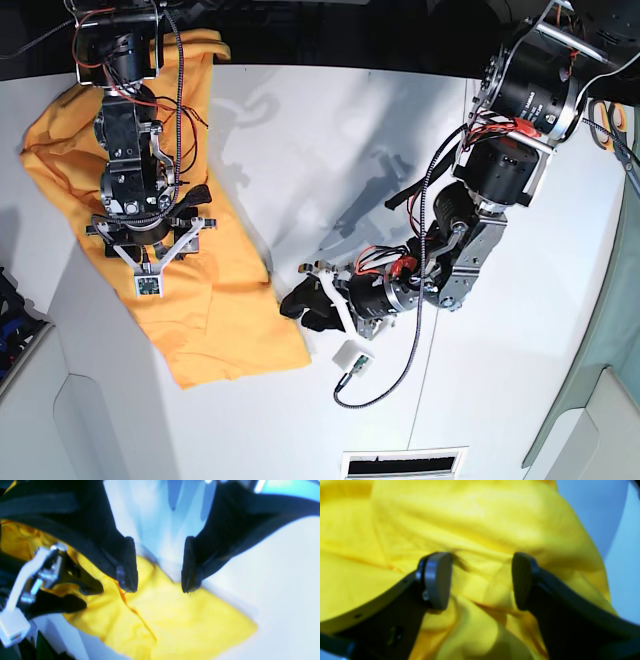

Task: Layout the t-shirt on the table in an organized manner, then fold the t-shirt properly
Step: 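Lower the shirt and press it flat with the right gripper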

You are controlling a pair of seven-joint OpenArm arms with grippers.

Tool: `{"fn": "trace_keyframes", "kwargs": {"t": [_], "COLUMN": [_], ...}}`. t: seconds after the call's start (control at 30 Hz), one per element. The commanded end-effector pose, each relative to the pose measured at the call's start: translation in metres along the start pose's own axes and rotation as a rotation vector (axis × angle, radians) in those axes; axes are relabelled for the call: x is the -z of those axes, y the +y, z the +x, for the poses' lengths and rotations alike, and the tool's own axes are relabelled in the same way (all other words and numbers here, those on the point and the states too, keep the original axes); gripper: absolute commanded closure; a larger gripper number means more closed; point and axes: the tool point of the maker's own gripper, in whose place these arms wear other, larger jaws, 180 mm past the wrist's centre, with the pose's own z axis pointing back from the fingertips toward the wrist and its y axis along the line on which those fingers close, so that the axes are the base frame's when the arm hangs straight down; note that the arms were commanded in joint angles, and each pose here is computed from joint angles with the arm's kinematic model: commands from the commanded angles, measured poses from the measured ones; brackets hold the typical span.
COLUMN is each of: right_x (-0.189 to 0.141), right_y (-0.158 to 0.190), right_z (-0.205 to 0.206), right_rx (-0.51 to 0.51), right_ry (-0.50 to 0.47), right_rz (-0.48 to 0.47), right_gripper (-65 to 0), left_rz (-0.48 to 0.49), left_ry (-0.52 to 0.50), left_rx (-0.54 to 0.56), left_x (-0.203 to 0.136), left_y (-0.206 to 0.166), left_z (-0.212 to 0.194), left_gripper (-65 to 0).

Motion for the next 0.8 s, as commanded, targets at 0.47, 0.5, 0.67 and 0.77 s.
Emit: {"fn": "trace_keyframes", "kwargs": {"t": [0.47,0.5,0.67,0.77], "right_x": [-0.032,-0.035,-0.038,-0.036], "right_y": [-0.025,-0.027,-0.038,-0.023], "right_z": [0.079,0.084,0.084,0.078], "right_rx": [0.038,0.028,-0.021,-0.026], "right_ry": [-0.19,-0.201,-0.186,-0.159], "right_rz": [-0.082,-0.094,-0.136,-0.054], "right_gripper": [0.0,0.0,0.0,0.0], "left_rz": [-0.009,-0.009,-0.05,-0.066], "left_ry": [-0.092,-0.092,-0.092,-0.092], "left_rx": [0.001,0.001,0.014,0.019], "left_x": [0.002,0.002,0.002,0.002], "left_y": [-0.005,-0.005,-0.012,-0.015], "left_z": [0.028,0.028,0.028,0.028], "left_gripper": [-31.4,-31.4,-31.4,-31.4]}}
